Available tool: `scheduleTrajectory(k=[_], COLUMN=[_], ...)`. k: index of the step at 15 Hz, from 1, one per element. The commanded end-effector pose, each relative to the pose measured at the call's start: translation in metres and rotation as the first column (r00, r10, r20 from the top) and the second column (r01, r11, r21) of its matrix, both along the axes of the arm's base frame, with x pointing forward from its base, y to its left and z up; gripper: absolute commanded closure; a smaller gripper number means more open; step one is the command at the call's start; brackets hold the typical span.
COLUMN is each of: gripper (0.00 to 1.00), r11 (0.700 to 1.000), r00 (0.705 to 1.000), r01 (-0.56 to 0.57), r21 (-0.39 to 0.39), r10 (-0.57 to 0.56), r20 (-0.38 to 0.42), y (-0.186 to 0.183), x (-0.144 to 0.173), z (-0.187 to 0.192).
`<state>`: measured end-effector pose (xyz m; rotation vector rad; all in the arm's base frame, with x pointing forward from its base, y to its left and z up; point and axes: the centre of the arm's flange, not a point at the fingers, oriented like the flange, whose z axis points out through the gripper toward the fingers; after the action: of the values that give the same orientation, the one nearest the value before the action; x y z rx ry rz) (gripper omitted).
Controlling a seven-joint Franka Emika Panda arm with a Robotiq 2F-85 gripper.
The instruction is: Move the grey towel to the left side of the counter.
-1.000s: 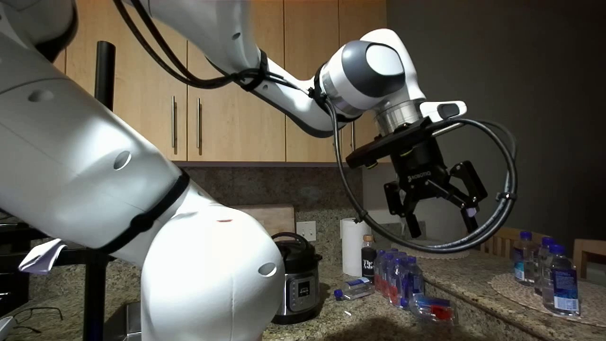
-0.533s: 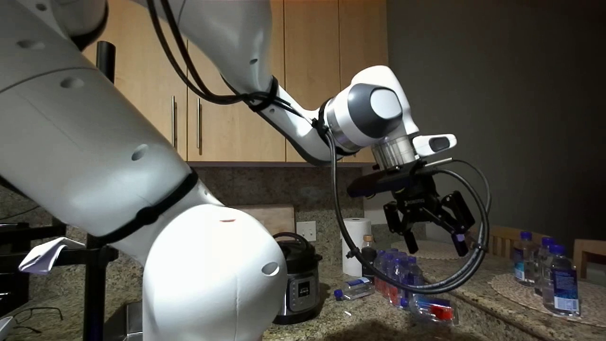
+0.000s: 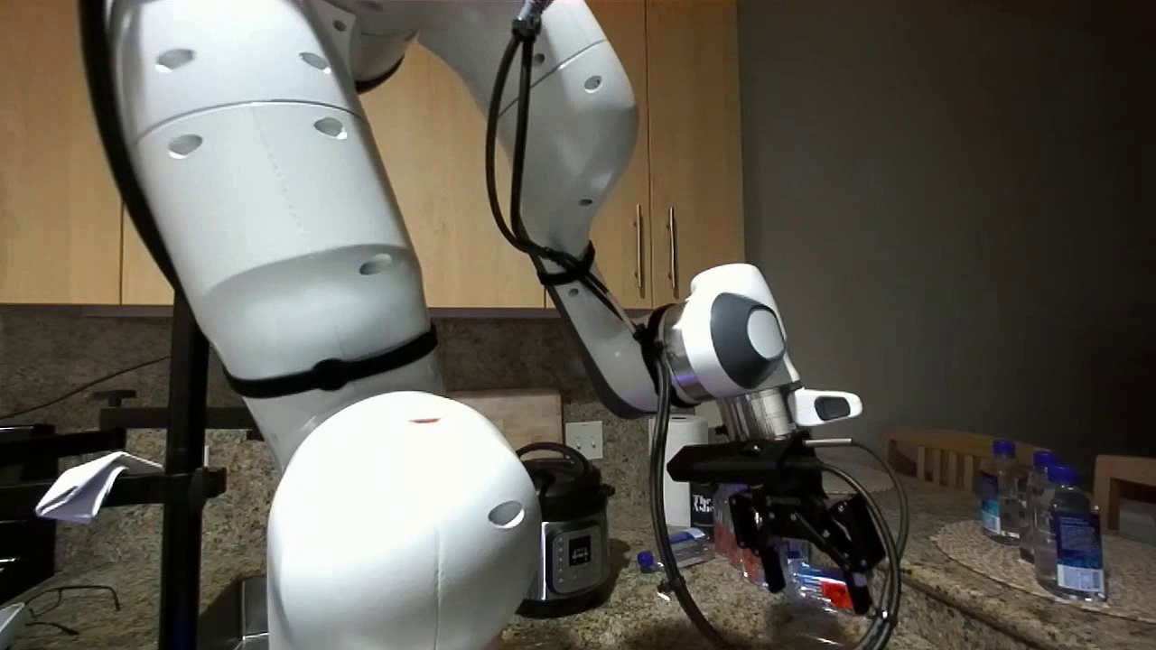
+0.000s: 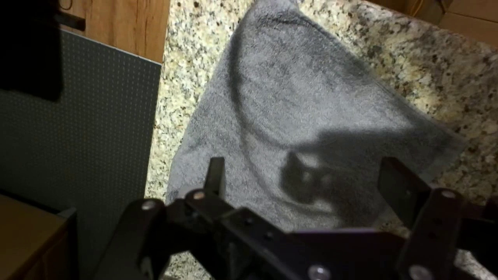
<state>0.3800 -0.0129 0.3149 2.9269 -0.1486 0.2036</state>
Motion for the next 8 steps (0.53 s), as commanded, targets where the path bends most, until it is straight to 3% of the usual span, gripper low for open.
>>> scheduleTrajectory(k=[1,8], gripper=[0.00,0.00], r11=[1.000,1.000], r00=[1.000,1.000], r01=[0.003,0.007], r21=[0.001,0.003], r10=[-0.003,-0.007], r20=[-0.009,-0.010], y=[-0.0005,-0.0024], x=[0.0022,0.0046], z=[-0.0050,-0.0057])
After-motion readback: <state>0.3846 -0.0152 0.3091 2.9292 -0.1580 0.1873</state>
